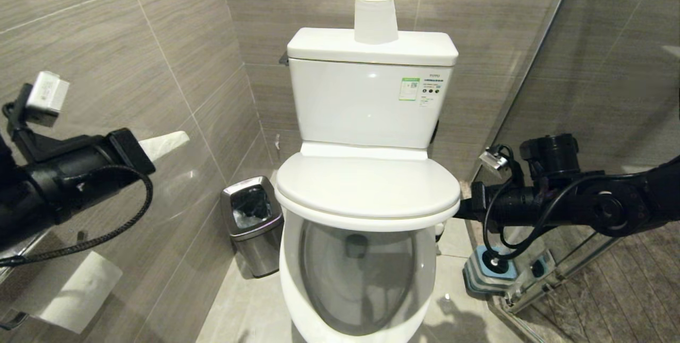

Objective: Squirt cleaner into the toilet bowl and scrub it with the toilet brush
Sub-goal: Use the right hand to fully open the toilet lid

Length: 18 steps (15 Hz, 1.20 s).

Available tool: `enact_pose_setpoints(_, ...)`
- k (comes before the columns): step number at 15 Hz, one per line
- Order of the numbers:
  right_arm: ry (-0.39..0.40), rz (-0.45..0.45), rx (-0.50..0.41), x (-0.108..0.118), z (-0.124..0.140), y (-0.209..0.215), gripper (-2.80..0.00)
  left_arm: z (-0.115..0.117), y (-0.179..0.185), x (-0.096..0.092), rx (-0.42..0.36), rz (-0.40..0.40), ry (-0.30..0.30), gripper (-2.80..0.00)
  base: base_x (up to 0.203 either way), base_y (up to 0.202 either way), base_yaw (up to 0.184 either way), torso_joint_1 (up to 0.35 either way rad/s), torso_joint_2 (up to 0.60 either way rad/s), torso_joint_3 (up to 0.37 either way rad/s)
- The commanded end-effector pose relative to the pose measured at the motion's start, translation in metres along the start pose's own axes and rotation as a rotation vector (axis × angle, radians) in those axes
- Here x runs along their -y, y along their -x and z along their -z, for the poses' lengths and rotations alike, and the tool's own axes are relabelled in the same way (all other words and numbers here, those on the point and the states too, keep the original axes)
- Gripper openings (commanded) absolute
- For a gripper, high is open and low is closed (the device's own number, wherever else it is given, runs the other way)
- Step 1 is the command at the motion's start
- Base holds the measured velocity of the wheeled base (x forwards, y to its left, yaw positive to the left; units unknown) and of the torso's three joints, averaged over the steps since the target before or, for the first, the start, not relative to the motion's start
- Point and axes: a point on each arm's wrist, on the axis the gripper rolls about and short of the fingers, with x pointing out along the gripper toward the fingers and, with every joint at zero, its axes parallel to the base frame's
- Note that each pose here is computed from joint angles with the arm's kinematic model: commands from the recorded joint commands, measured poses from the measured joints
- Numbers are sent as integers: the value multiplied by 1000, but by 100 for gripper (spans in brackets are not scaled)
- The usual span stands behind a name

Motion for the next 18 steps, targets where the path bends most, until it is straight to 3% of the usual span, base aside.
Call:
enact_pose_setpoints(1,0,-6,1,-1,0,0,-280,-20,30,9,118,-5,-98,-280,0,0,0,0,0,0)
enact_pose_setpoints(5,21,-19,21,-2,-3,0,-280,-37,69,20,252,-33,-196,-280,0,0,0,0,0,0)
enact_pose_setpoints(9,35,-27,37,-5,-8,1,-280,-38,105,31,337,-51,-237,-280,0,0,0,0,0,0)
enact_pose_setpoints(14,68,-57,105,-25,-24,17,-280,-14,150,44,295,-97,-227,-280,0,0,0,0,0,0)
enact_pose_setpoints(18,70,-73,131,-33,-31,22,-280,10,175,49,270,-118,-286,-280,0,0,0,0,0,0)
